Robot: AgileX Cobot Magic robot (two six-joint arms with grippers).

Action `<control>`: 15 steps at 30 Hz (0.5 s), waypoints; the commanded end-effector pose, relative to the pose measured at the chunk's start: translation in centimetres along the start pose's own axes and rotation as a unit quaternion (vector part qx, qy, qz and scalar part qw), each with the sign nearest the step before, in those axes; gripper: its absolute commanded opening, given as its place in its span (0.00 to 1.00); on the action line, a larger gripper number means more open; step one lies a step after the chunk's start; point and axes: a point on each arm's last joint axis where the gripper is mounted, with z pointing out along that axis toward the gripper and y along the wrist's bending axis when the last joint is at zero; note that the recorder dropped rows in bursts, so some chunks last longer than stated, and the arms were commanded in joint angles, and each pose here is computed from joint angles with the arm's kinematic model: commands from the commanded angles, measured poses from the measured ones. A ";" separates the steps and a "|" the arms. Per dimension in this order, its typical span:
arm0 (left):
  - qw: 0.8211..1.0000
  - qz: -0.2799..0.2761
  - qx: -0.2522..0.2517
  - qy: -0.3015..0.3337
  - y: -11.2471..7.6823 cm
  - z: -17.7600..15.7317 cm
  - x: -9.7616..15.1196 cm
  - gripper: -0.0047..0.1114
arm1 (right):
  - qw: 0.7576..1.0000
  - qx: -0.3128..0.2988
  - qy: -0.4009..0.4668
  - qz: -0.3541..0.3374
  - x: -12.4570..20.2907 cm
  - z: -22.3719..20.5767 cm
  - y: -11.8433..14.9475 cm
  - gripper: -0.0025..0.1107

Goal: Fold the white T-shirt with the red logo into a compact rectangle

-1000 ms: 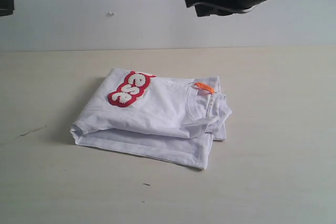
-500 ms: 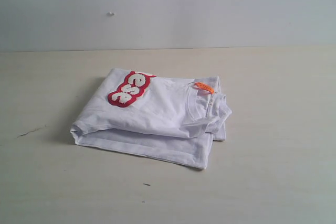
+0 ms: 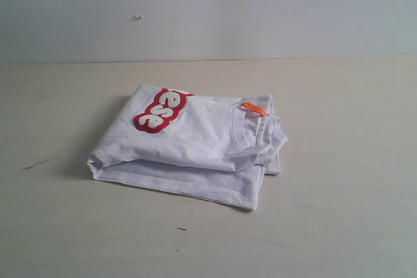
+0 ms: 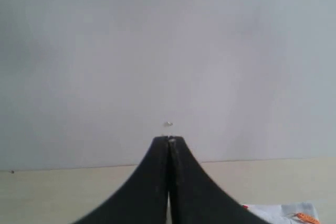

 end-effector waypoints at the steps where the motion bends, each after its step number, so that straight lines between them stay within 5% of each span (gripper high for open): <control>1: 1.000 -0.001 0.015 -0.021 -0.4 -1.9 -0.4 0.04 | 0.999 -0.004 -0.040 -0.010 -0.8 -3.3 0.6 0.02; 15: 0.991 -0.034 0.081 -0.097 -1.9 -8.5 -1.2 0.04 | 0.988 -0.035 -0.142 -0.046 -0.6 -14.3 3.0 0.02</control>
